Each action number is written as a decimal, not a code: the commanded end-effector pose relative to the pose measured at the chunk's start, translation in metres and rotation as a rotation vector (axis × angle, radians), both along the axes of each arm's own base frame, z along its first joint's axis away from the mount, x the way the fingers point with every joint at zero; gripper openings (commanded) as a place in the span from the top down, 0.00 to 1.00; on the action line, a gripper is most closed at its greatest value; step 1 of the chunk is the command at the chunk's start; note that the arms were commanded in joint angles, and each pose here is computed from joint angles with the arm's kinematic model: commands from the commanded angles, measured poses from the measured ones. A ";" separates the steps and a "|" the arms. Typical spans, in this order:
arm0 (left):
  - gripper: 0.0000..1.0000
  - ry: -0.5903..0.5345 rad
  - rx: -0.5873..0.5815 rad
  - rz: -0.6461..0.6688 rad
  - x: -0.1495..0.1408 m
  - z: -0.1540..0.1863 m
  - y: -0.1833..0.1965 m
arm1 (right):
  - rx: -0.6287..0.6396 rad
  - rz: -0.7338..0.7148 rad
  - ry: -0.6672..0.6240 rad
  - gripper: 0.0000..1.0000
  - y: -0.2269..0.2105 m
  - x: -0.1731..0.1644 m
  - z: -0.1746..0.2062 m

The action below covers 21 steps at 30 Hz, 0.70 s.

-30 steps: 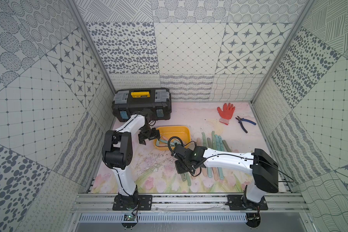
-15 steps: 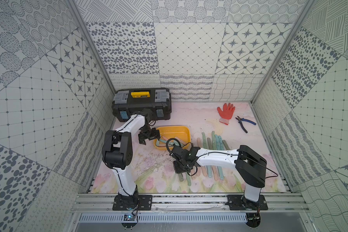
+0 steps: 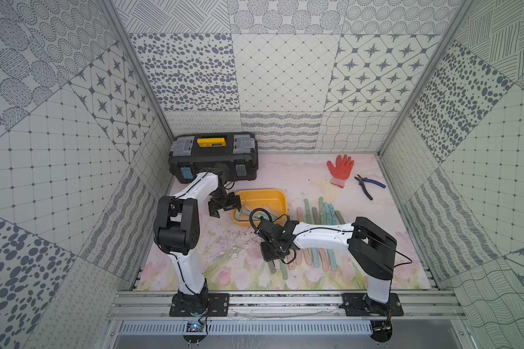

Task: Take the fruit knife out of the storage box
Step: Place the fruit knife at the center of the board.

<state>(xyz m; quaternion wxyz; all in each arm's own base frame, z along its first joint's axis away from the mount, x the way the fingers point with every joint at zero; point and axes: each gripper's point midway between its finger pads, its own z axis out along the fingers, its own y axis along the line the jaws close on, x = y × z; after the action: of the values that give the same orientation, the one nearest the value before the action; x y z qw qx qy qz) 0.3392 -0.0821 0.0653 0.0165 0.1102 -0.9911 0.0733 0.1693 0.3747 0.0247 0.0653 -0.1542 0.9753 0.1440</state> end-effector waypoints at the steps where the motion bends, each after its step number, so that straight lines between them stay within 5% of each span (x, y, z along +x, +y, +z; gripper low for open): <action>1: 0.09 -0.010 -0.002 -0.001 -0.001 0.006 -0.002 | -0.014 -0.011 0.001 0.61 -0.001 0.002 -0.002; 9: 0.09 -0.010 -0.003 -0.004 -0.001 0.006 -0.002 | 0.018 -0.007 -0.061 0.60 0.001 0.010 0.025; 21: 0.09 -0.019 -0.005 -0.007 -0.001 0.009 -0.002 | 0.354 0.208 -0.380 0.47 0.000 0.073 0.186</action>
<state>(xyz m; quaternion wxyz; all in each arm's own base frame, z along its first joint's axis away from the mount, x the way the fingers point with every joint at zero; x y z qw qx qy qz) 0.3400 -0.0823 0.0691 0.0104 0.1097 -0.9911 0.0750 0.2325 0.3721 0.1646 0.1962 -0.2012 0.9249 0.2559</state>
